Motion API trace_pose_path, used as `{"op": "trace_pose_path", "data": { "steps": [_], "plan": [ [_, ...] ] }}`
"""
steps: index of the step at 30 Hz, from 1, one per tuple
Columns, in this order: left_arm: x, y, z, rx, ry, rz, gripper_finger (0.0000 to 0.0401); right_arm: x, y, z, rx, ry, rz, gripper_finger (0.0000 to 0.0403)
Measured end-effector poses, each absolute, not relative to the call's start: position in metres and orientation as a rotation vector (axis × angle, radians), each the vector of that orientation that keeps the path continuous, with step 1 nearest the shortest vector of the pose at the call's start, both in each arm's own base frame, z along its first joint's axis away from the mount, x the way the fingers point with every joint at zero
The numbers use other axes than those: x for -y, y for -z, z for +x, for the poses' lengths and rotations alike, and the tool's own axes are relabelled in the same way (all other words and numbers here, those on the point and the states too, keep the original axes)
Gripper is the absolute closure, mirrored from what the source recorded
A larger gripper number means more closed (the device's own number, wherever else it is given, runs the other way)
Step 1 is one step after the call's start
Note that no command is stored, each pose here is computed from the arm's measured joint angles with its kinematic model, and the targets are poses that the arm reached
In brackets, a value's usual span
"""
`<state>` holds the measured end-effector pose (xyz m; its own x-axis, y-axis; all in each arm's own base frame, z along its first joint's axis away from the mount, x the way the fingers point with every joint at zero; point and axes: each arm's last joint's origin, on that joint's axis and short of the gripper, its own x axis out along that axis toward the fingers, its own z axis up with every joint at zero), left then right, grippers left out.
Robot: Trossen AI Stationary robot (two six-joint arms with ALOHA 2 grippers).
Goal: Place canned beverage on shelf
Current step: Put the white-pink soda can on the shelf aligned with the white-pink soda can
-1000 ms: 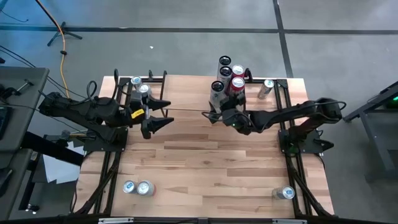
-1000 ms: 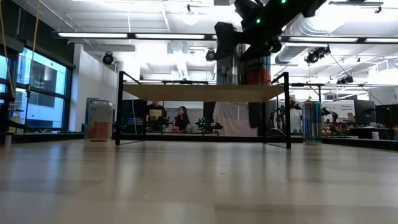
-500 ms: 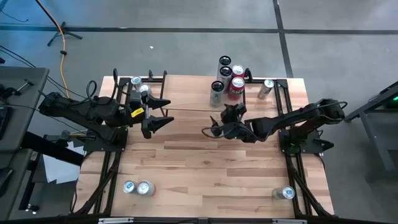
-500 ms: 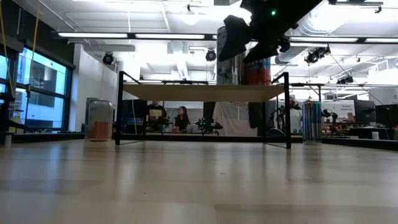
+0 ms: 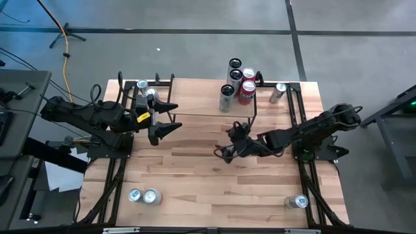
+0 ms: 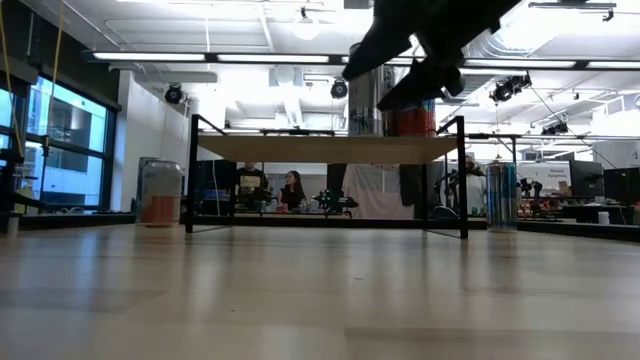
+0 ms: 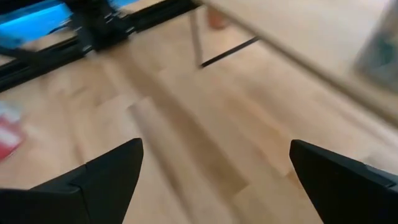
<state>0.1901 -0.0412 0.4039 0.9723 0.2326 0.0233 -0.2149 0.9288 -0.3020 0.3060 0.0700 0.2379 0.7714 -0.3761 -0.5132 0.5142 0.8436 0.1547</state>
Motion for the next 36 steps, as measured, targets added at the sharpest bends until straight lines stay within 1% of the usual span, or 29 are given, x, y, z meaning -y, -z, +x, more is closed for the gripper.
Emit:
{"op": "trace_pose_path", "data": {
  "steps": [6,10,15,25,27,31,34,36],
  "plan": [
    [0.04,-0.403,0.19,0.057,-0.261,-0.288,0.0041,-0.077,-0.236,0.307,-0.567,0.313,0.353,0.0012],
    [0.04,-0.403,0.19,0.056,-0.273,-0.289,0.0041,-0.08,-0.238,0.308,-0.579,0.223,0.392,0.0012],
    [0.04,-0.403,0.19,0.056,-0.273,-0.289,0.0041,-0.083,-0.243,0.312,-0.538,0.141,0.435,0.0012],
    [0.041,-0.4,0.193,0.04,-0.277,-0.285,0.0041,-0.085,-0.262,0.317,-0.376,0.042,0.415,0.0012],
    [0.042,-0.399,0.195,0.029,-0.279,-0.289,0.0041,-0.084,-0.27,0.312,-0.359,0.032,0.416,0.0012],
    [0.043,-0.387,0.201,-0.062,-0.293,-0.251,0.0041,-0.08,-0.294,0.295,-0.309,0.012,0.37,0.0012],
    [0.046,-0.367,0.209,-0.109,-0.299,-0.231,0.0041,-0.08,-0.309,0.276,-0.298,0.012,0.325,0.0012],
    [0.048,-0.353,0.216,-0.1,-0.295,-0.236,0.0041,-0.081,-0.314,0.263,-0.322,0.04,0.301,0.0012]
  ]
}}
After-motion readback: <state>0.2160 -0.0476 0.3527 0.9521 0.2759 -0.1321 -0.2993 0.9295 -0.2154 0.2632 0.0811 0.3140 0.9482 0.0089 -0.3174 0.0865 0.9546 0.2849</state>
